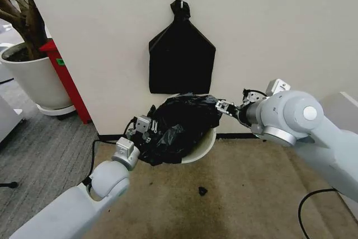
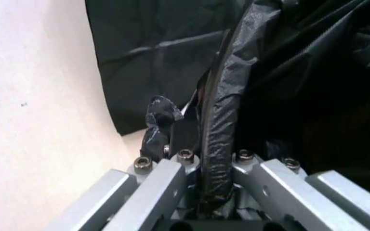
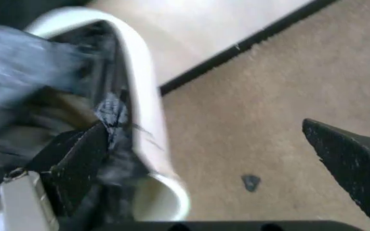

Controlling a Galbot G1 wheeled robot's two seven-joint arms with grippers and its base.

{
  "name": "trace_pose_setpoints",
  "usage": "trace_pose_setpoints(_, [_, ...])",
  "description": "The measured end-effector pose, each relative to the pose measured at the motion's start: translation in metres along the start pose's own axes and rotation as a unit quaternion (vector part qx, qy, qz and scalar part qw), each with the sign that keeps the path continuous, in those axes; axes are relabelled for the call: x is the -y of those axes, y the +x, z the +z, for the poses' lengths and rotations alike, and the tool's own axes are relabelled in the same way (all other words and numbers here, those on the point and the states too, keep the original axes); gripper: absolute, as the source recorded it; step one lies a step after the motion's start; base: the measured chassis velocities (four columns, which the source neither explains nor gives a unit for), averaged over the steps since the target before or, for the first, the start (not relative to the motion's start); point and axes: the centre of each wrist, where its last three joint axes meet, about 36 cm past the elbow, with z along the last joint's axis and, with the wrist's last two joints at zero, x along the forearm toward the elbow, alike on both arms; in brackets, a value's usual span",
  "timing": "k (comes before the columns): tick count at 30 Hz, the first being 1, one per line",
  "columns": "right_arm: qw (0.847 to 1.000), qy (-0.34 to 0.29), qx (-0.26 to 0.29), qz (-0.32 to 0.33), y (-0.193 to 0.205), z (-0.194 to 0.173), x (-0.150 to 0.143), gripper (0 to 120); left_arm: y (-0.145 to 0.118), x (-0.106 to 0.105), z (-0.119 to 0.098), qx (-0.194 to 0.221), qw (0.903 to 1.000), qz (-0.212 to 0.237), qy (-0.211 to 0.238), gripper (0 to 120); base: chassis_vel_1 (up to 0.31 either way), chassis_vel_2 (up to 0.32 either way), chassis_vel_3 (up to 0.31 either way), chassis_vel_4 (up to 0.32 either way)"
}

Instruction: Place the garbage bag over the trash bin.

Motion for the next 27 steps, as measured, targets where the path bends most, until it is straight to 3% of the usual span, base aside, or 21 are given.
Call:
trace_pose_setpoints(14, [0.999,0.018,-0.012,0.048,-0.016,0.014,0.017,100,-0.009,-0.006,-0.001,0.007,0.9999,-0.001,0.011,1,0.0,0.0,0.0,0.0])
trace_pose_setpoints(27, [0.993,0.1,0.007,0.056,-0.026,0.014,0.03,100,-0.011,-0.012,0.002,-0.012,0.9987,-0.02,0.046,1,0.0,0.0,0.0,0.0])
